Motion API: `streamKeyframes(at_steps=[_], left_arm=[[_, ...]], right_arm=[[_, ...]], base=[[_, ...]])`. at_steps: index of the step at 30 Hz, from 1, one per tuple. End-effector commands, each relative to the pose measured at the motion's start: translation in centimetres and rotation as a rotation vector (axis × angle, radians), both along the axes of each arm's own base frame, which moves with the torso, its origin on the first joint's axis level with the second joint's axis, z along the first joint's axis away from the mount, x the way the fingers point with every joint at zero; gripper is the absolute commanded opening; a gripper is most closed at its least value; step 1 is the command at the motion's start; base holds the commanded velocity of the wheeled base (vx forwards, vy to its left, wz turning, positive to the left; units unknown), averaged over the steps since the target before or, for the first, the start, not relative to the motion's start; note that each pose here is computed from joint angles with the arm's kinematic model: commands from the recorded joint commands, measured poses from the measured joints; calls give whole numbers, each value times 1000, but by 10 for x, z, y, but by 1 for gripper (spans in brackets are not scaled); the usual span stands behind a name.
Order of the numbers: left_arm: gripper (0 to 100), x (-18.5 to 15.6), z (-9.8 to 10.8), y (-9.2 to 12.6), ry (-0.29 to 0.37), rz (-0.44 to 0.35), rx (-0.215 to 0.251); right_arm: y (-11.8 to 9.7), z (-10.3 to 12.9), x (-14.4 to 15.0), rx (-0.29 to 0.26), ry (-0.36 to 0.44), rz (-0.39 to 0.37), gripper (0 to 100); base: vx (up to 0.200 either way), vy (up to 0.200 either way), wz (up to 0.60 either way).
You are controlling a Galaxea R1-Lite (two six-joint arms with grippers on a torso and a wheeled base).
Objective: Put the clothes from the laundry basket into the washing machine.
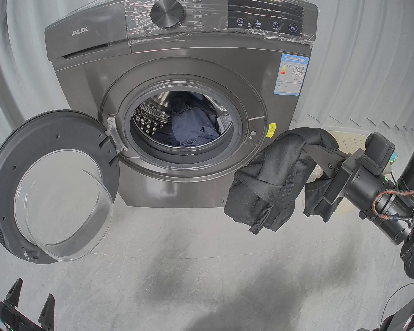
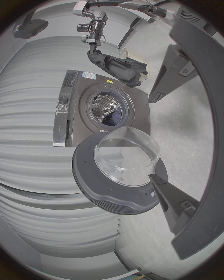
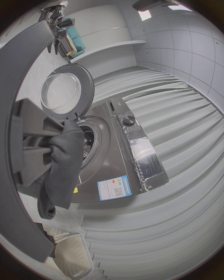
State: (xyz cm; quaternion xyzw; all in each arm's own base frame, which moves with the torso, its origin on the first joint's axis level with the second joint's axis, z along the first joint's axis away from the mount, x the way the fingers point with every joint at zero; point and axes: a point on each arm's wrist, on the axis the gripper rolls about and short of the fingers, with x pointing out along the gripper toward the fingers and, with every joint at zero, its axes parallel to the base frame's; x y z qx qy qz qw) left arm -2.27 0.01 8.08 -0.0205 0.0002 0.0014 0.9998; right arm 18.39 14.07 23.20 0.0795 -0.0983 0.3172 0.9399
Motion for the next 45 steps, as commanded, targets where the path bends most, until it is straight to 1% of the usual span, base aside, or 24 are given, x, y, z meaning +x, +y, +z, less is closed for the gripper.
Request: streamKeyframes(at_steps=[1,11,12,14,16,17,18,21,23,26,28,33,34,36,37,38,43,45], left_arm=[[100,0,-5,0,0,0,0],[100,0,-5,0,0,5,7],[100,0,-5,0,1,9,10],[100,0,-5,0,0,13,33],[100,0,-5,0,1,11,40],[100,0,-5,0,1,11,40],[100,0,-5,0,0,13,35],[100,0,-5,0,0,11,36],[100,0,-5,0,0,11,36],[100,0,-5,0,0,13,35],[100,0,-5,0,0,13,33],[100,0,-5,0,0,13,32],[100,0,-5,0,0,13,32],[100,0,-5,0,0,13,32],[100,0,-5,0,0,13,32],[100,0,-5,0,0,13,32],[100,0,-5,0,0,6,50],[100,0,-5,0,-6,5,53]], right_arm=[[0,0,0,-1,1,0,0],[4,-7,1,-18,23,11,0],[5,-8,1,-21,26,14,0],[10,-11,3,-29,38,21,0],[14,-14,5,-35,46,25,0],[14,-14,5,-35,46,25,0],[20,-13,7,-35,46,34,0],[25,-16,10,-40,56,42,0],[26,-17,10,-41,59,44,0],[27,-17,9,-19,76,58,0],[27,-18,9,-14,84,60,0],[29,-18,7,-10,89,68,0],[29,-22,8,-19,104,69,0],[30,-25,9,-17,121,70,0],[33,-30,12,-12,148,74,0],[34,-32,12,-13,156,76,0],[41,-34,14,-9,166,94,0],[47,-33,19,6,160,98,0]], base=[[0,0,0],[0,0,0],[0,0,0],[0,0,0],[0,0,0],[0,0,0],[0,0,0],[0,0,0],[0,0,0],[0,0,0],[0,0,0],[0,0,0],[0,0,0],[0,0,0],[0,0,0],[0,0,0],[0,0,0],[0,0,0]])
